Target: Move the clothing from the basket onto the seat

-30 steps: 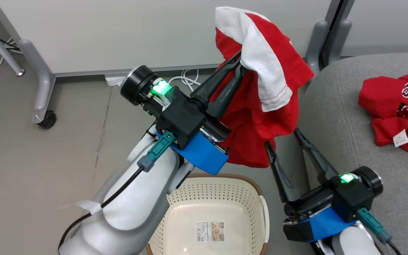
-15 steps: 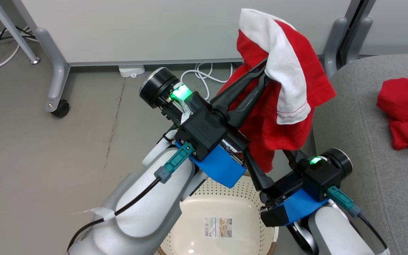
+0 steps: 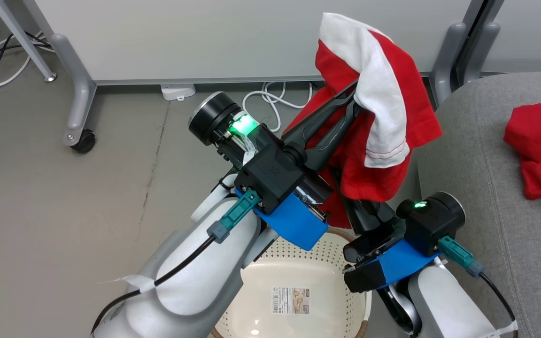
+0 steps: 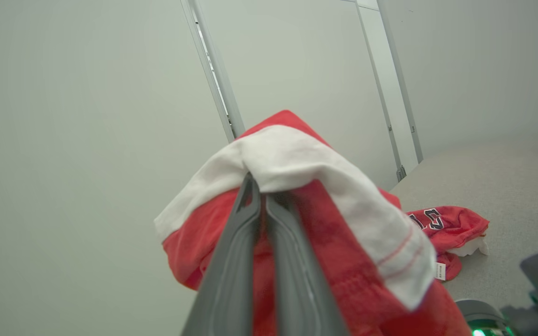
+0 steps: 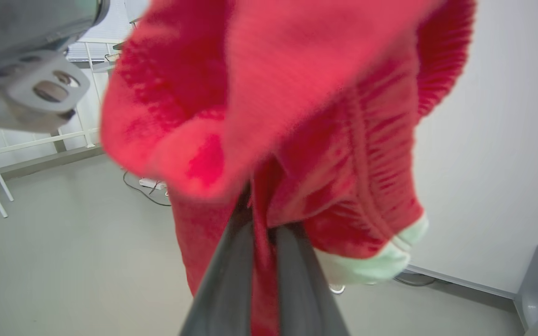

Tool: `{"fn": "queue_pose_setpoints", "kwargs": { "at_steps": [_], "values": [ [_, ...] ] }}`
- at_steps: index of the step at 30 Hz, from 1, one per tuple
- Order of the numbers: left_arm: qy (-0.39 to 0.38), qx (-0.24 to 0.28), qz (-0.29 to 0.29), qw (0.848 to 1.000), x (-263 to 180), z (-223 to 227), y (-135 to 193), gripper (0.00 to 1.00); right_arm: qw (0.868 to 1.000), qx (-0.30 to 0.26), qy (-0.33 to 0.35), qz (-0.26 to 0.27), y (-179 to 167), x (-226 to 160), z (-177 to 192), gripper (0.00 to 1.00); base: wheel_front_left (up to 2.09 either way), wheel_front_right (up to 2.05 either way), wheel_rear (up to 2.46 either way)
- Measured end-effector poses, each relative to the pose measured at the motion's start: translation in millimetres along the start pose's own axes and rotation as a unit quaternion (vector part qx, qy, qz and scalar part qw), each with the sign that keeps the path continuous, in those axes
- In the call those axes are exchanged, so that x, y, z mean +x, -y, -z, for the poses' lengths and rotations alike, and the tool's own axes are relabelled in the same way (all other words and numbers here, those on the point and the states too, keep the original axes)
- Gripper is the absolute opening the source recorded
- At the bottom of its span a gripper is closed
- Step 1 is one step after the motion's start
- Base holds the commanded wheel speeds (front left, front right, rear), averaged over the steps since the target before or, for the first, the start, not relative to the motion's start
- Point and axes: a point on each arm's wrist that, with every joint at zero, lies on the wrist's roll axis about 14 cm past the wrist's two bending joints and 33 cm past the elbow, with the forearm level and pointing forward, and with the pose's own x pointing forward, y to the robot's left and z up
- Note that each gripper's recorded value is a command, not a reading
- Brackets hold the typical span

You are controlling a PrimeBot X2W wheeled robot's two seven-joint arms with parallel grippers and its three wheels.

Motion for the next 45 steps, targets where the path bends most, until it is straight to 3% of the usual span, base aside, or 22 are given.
{"fn": "queue_pose_setpoints", "kwargs": {
  "at_steps": [21,23,36,45],
  "values": [
    [-0.002,-0.002,0.002,1.000,0,0,3,0.00,1.000,0.000,0.000,0.007,2,-6,-2,0.00,0.00,0.00,0.00],
    [-0.006,-0.001,0.002,1.000,-1,3,3,1.00,1.000,0.000,0.001,0.008,2,-6,-3,0.00,0.00,0.00,0.00],
    [-0.017,-0.004,0.002,1.000,-1,12,3,1.00,1.000,0.002,-0.001,0.016,8,-7,0,0.00,0.00,0.00,0.00],
    [-0.022,-0.016,0.021,0.999,9,27,13,1.00,0.999,-0.001,-0.005,0.052,33,-17,3,0.00,0.00,0.00,0.00]
  ]
}}
